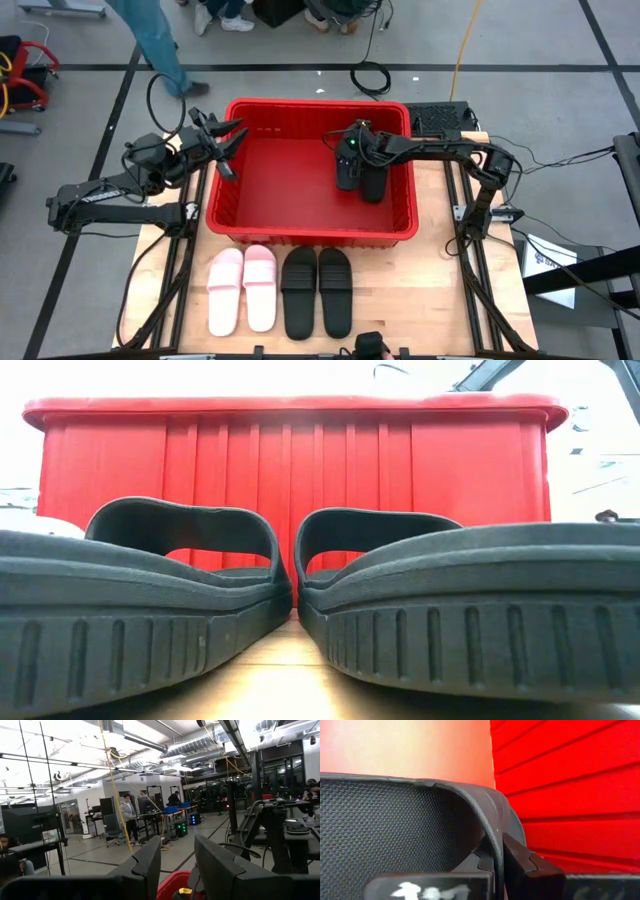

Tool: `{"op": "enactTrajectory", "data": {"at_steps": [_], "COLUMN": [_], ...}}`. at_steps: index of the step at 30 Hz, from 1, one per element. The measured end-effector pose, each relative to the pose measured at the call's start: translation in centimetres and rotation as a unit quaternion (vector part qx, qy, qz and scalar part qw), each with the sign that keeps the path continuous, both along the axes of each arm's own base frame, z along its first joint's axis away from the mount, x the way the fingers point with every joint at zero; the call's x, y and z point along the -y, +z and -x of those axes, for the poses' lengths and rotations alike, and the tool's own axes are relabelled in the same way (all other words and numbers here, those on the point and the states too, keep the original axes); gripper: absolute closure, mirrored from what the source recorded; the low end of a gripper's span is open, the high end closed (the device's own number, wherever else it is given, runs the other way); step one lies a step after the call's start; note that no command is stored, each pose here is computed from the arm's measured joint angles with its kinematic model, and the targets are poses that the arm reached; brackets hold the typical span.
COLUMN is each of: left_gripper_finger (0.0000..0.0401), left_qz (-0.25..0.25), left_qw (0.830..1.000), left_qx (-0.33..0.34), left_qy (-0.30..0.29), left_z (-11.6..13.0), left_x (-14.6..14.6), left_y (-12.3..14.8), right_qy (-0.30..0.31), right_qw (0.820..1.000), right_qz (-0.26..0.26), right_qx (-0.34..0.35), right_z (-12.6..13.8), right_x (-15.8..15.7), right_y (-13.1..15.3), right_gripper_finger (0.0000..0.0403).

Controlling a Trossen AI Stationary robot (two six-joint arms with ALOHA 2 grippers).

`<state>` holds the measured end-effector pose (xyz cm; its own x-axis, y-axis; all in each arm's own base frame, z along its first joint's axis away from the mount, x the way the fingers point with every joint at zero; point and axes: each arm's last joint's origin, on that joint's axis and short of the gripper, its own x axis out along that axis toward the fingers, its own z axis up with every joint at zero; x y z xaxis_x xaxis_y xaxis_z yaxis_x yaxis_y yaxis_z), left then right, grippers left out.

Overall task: Pick and place slides into bin
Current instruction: Put the right black slide into the red bin

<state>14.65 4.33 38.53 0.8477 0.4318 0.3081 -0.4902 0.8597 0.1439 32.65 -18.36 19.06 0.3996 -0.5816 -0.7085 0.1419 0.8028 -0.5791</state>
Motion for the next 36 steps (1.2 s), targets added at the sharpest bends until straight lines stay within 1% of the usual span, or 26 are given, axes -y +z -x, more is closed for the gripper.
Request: {"op": "enactTrajectory", "data": {"at_steps": [9, 14, 18, 29, 33, 36], "left_gripper_finger": [0.0274, 0.0274, 0.0274, 0.0274, 0.0274, 0.0274], "left_qz": [0.002, 0.008, 0.008, 0.012, 0.020, 0.020], "left_qw": [1.000, 1.000, 1.000, 1.000, 1.000, 0.999], "left_qx": [0.004, 0.006, 0.006, 0.004, -0.001, -0.008], "left_qy": [-0.003, -0.005, -0.006, -0.008, -0.010, -0.023], "left_z": [0.01, 0.01, 0.01, -0.02, -0.07, -0.13], "left_x": [0.01, 0.01, 0.02, 0.01, 0.01, 0.07], "left_y": [0.05, 0.05, 0.04, -0.04, -0.18, -0.29], "right_qy": [0.006, 0.008, 0.010, 0.009, 0.008, 0.006], "right_qw": [1.000, 1.000, 1.000, 1.000, 1.000, 1.000], "right_qz": [0.008, 0.013, 0.015, 0.013, 0.010, 0.005], "right_qx": [0.003, 0.000, -0.004, -0.010, -0.011, -0.009], "right_z": [0.31, 0.31, 0.32, 0.39, 0.42, 0.47], "right_x": [-0.01, 0.04, 0.02, -0.03, -0.08, -0.12], "right_y": [-0.72, -0.69, -0.71, -0.78, -0.83, -0.80], "right_gripper_finger": [0.0396, 0.0379, 0.0350, 0.0240, 0.0213, 0.0200]}}
